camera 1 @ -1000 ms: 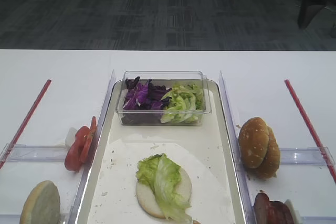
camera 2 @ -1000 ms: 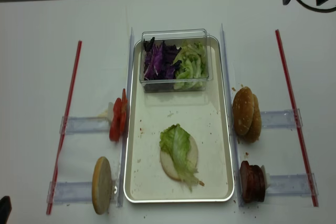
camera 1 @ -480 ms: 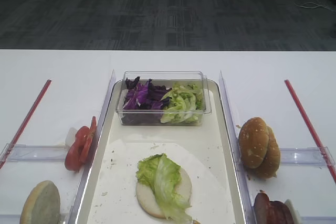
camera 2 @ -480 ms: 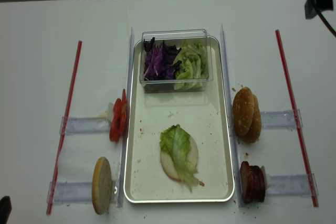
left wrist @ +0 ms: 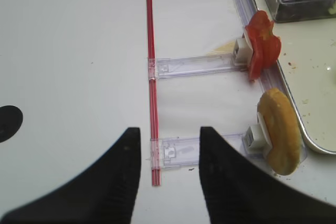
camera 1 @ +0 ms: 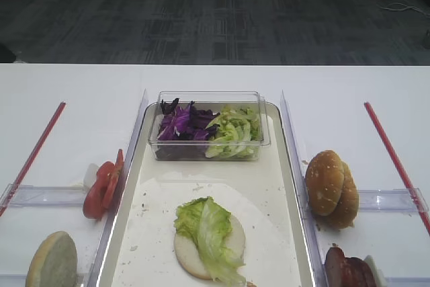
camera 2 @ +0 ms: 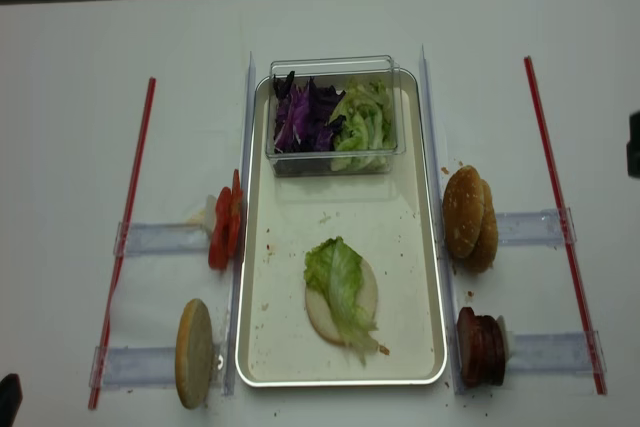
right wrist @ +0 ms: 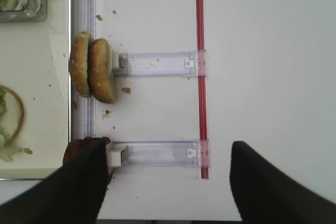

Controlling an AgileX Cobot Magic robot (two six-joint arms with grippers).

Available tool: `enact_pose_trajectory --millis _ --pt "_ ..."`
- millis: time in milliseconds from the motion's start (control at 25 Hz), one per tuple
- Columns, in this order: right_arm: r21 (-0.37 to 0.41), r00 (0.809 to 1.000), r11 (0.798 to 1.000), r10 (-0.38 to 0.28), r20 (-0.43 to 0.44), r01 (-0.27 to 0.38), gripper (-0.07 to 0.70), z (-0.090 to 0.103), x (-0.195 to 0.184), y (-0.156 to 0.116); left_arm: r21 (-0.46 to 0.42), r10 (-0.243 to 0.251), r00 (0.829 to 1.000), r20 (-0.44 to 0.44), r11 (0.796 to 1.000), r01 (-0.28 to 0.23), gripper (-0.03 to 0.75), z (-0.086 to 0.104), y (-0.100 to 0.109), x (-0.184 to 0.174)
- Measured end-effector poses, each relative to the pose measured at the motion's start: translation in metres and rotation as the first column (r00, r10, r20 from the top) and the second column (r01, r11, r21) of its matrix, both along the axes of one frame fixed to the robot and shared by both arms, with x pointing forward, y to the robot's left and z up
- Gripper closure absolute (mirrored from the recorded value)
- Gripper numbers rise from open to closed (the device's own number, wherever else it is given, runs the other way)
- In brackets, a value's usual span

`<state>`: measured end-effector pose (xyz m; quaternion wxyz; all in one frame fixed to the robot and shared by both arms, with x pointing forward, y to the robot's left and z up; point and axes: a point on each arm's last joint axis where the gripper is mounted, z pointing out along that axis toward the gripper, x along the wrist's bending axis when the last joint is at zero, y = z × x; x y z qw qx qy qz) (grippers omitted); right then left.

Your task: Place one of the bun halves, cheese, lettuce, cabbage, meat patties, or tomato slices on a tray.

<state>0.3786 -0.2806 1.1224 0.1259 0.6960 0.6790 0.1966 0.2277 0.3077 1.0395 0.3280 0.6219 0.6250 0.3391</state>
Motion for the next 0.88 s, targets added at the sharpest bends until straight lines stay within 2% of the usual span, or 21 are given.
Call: enact_pose_trajectory --millis 360,680,880 --pt "0.019 0.994 1.000 0.008 0.105 -0.010 0.132 -0.020 -0.065 -0.005 0.000 0.000 1.000 0.000 1.000 0.000 0.431 0.000 0.000 0.000" --pt "0.000 0.971 0.999 0.048 0.234 -0.049 0.132 -0.034 -0.106 -0.009 0.000 0.000 1.000 0.000 1.000 0.000 0.431 0.000 0.000 0.000" --pt "-0.033 0.956 0.997 0.073 0.284 -0.066 0.132 -0.048 -0.123 -0.012 0.000 0.000 1.000 0.000 1.000 0.000 0.431 0.000 0.000 0.000"
